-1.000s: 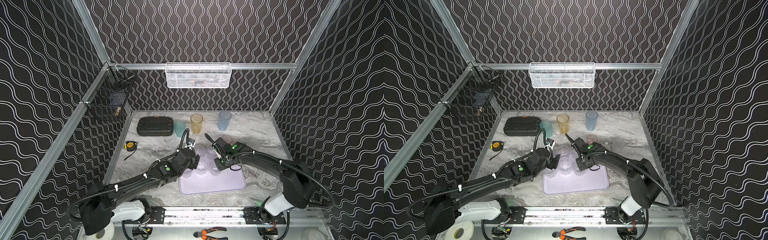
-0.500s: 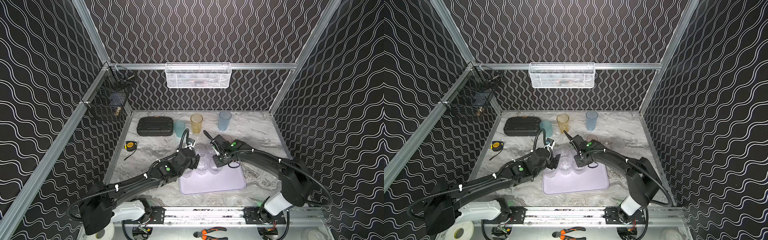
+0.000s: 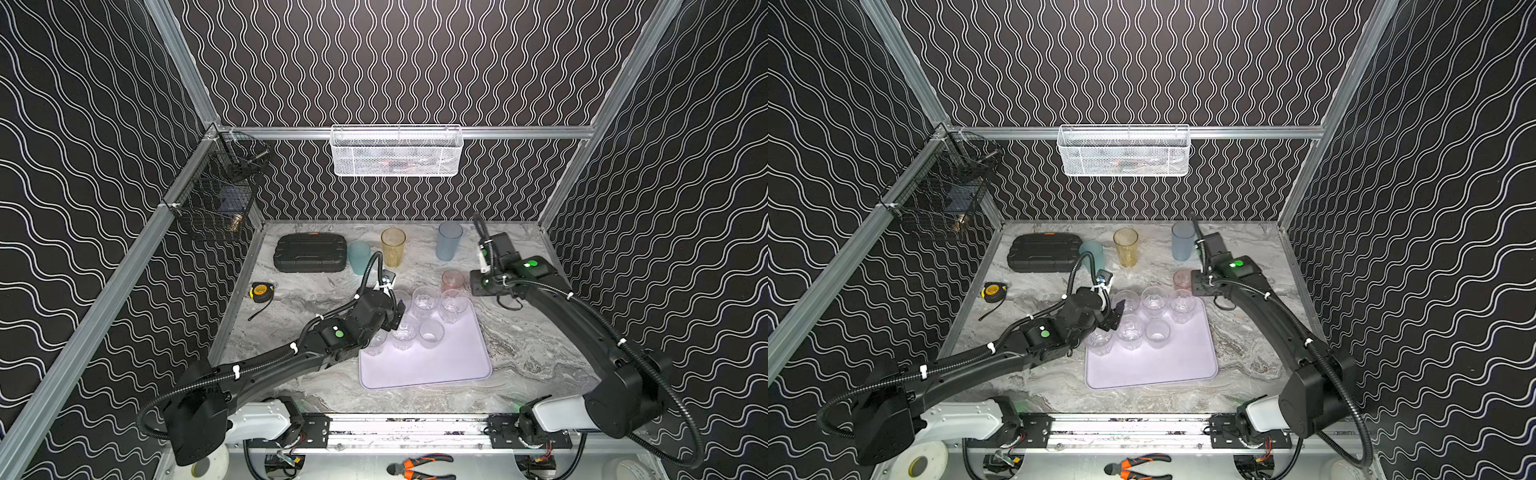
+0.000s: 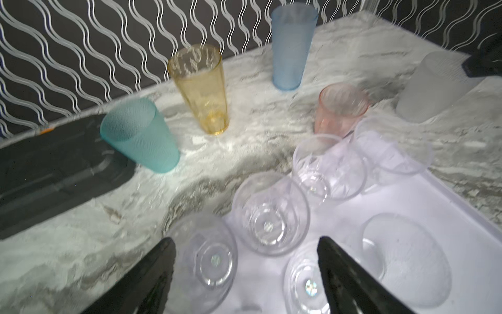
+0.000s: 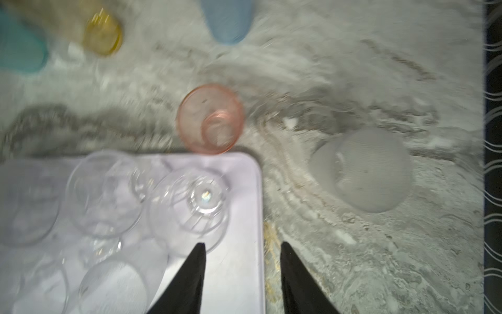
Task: Place the glasses into the tray
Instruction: Place the glass on the tray, then pick up the glass from the middle-right of the table.
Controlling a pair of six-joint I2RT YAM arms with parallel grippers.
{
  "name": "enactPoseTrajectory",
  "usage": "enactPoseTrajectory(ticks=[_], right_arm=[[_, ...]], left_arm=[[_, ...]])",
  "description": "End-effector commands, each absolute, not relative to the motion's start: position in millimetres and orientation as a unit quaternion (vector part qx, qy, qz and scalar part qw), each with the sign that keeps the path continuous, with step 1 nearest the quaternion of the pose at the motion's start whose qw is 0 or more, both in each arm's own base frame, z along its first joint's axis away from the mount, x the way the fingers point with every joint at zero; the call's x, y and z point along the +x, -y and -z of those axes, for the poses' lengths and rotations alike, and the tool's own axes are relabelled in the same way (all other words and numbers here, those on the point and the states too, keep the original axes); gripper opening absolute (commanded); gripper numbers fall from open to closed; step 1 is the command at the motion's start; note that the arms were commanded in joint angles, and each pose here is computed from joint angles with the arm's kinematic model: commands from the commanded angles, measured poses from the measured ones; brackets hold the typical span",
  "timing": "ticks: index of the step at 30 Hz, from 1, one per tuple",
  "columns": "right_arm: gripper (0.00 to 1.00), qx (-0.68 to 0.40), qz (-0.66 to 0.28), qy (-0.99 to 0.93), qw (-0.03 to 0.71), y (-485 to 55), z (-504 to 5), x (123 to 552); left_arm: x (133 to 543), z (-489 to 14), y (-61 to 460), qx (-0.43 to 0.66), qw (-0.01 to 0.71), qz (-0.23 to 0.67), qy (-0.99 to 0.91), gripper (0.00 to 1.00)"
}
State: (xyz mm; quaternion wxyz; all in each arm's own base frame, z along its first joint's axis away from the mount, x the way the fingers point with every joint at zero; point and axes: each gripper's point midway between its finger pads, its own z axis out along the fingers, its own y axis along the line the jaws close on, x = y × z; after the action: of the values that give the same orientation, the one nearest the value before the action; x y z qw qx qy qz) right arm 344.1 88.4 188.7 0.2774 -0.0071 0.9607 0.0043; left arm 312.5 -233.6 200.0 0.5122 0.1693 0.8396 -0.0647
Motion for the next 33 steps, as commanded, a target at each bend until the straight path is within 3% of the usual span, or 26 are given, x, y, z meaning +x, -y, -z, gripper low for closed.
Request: enactPoseTrajectory(ticks=[1,9,15,27,33], right_arm=[[0.51,0.059,-0.012,-0.945,0.322,-63.6,-194.1,367.6],[0.65,0.217,0.034,-0.908,0.357,22.6,-179.8,373.9],[0.66,0.291,0.039,-0.896,0.334,63.5,-150.3,358.7],[0.55,0.306,-0.018,-0.899,0.312,51.7,-115.8,371.2],[0.41,0.310,-0.037,-0.905,0.288,44.1,-93.3,372.9]], left_arm=[[317.9,-213.0,256.9,0.194,0.523,0.098,-0.824,0.85],[320.6,-204.0,284.2,0.230,0.511,0.115,-0.820,0.86],[318.4,-186.9,285.6,0.242,0.504,0.114,-0.821,0.87],[313.7,-178.1,281.3,0.242,0.498,0.114,-0.825,0.87],[314.3,-174.5,282.2,0.243,0.495,0.113,-0.827,0.87]])
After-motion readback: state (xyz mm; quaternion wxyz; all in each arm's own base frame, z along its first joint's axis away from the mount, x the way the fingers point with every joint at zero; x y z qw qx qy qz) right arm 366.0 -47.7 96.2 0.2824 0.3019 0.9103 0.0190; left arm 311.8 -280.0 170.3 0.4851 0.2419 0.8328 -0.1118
